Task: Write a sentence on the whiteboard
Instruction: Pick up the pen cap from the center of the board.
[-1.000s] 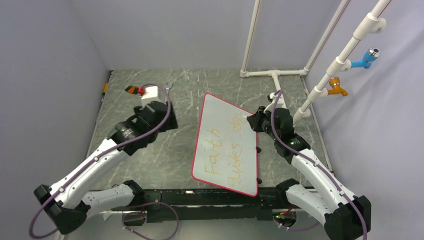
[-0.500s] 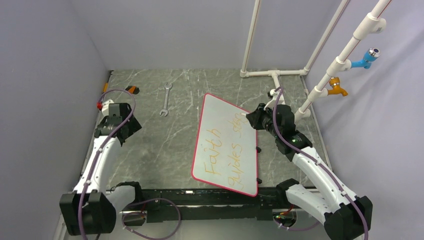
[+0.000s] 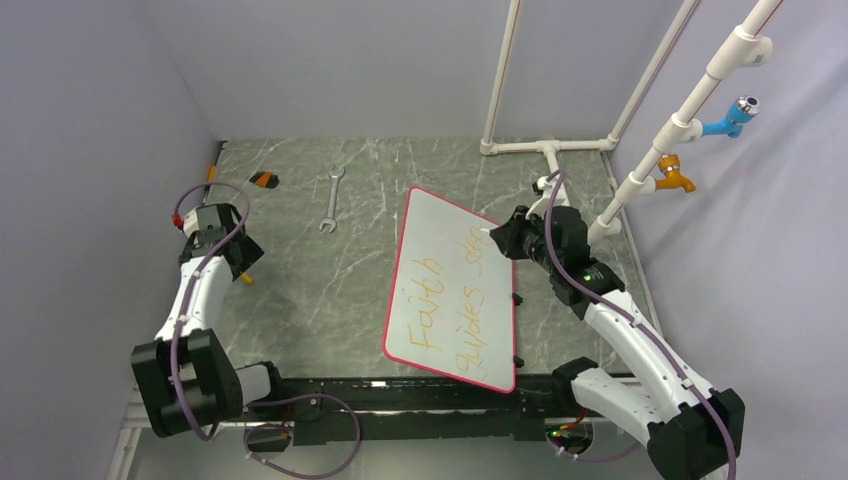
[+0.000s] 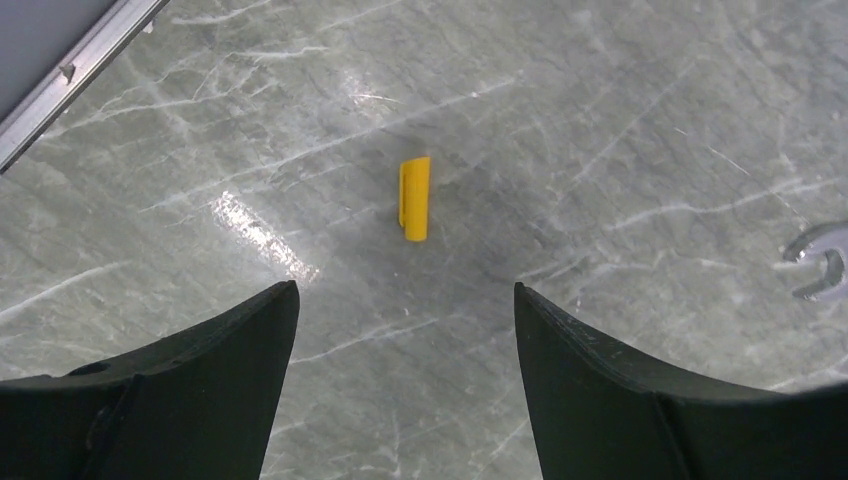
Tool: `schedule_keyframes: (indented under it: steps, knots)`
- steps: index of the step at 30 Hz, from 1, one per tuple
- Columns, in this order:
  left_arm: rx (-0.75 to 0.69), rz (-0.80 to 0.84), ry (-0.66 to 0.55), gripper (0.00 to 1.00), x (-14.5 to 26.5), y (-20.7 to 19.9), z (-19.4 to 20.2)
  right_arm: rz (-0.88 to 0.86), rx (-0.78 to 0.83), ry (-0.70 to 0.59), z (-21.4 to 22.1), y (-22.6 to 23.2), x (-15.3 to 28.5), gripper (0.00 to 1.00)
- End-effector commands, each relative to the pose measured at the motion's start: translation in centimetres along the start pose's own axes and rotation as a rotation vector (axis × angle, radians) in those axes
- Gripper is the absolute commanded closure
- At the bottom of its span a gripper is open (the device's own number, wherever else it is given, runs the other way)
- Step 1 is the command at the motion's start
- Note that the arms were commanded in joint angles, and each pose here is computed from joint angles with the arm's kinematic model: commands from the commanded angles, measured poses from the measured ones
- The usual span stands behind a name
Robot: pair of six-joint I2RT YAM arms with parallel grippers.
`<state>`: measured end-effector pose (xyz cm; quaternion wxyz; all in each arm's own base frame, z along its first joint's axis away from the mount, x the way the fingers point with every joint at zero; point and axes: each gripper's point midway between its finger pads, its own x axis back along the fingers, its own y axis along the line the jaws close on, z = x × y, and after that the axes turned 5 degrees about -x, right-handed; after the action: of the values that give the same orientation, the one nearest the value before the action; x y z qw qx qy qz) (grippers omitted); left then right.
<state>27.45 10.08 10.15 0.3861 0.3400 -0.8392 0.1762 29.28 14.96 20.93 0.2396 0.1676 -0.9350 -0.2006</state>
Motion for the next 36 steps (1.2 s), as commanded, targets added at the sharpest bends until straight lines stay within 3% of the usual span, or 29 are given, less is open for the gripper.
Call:
schedule_keyframes:
  steps: [1, 14, 19, 25, 32, 36]
  knots:
    - [0.07, 0.038, 0.004, 0.2, -1.8, -0.4, -0.6, -0.047, -0.012, -0.04, -2.3, 1.7, 0.4, 1.0]
    - [0.076, 0.044, 0.128, 0.3, -7.2, -0.9, 1.9, -0.017, -0.005, -0.035, -2.4, 1.3, 0.6, 1.0]
    - [0.087, 0.053, 0.151, 0.44, -8.2, -0.4, 1.7, -0.013, -0.006, -0.027, -2.2, 1.2, 0.2, 1.0]
    - [0.085, 0.032, 0.168, 0.52, -9.1, 0.5, 2.0, -0.007, -0.003, -0.027, -2.4, 1.2, -0.1, 1.0]
    - [0.042, 0.036, 0.192, 0.76, -10.0, 0.8, 2.5, 0.007, 0.002, -0.032, -2.6, 0.9, -0.1, 1.0]
    - [0.033, 0.035, 0.161, 0.84, -9.9, 1.0, 2.6, 0.008, 0.002, -0.035, -2.6, 0.9, 0.0, 1.0]
